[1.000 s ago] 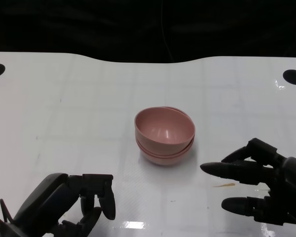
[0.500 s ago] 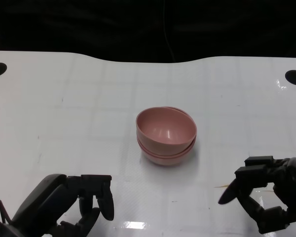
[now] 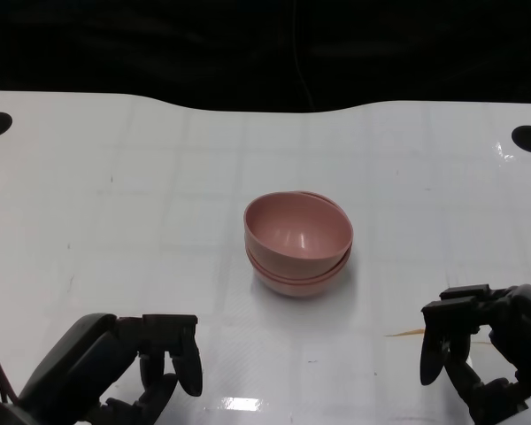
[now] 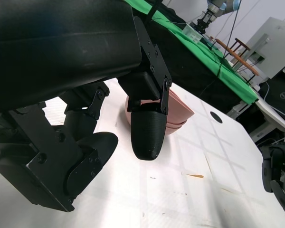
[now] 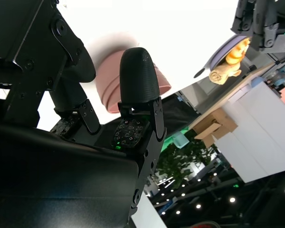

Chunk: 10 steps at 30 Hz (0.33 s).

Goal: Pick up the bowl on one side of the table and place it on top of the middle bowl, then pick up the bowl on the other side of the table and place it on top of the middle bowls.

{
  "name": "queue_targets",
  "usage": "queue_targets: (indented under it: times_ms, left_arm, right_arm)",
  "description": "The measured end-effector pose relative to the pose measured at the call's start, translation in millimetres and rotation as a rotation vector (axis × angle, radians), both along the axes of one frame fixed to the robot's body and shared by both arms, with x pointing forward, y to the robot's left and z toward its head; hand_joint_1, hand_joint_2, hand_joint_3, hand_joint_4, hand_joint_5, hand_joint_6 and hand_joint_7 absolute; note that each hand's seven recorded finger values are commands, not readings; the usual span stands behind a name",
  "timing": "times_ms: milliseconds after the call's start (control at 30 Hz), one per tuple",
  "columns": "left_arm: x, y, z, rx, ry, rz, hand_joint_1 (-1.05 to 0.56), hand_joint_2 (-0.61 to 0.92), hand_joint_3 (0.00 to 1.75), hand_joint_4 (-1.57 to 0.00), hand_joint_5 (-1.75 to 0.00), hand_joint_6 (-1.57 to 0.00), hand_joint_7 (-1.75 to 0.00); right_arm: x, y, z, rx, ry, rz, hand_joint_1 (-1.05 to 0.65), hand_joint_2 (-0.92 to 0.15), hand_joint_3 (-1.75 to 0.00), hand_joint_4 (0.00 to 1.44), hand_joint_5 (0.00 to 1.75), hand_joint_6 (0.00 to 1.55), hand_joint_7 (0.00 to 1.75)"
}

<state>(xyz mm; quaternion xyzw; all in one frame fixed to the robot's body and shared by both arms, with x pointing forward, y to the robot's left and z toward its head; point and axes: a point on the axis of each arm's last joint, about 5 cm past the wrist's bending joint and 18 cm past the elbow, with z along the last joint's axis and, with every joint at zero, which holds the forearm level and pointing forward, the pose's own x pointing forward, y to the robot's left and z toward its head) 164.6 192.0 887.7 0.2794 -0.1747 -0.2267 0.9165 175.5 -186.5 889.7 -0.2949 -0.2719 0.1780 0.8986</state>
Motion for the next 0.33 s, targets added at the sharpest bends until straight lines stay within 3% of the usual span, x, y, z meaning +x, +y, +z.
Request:
queue_targets:
  times_ms: [333]
  left_arm:
    - [4.9, 2.0, -2.5, -0.067, 0.033, 0.005, 0.04, 0.29, 1.54, -0.87, -1.7, -0.84, -1.52]
  right_arm:
    - [11.0, 3.3, -1.7, 0.01, 0.004, 0.03, 0.28, 0.0, -1.71, 1.03, 1.69, 0.98, 1.39]
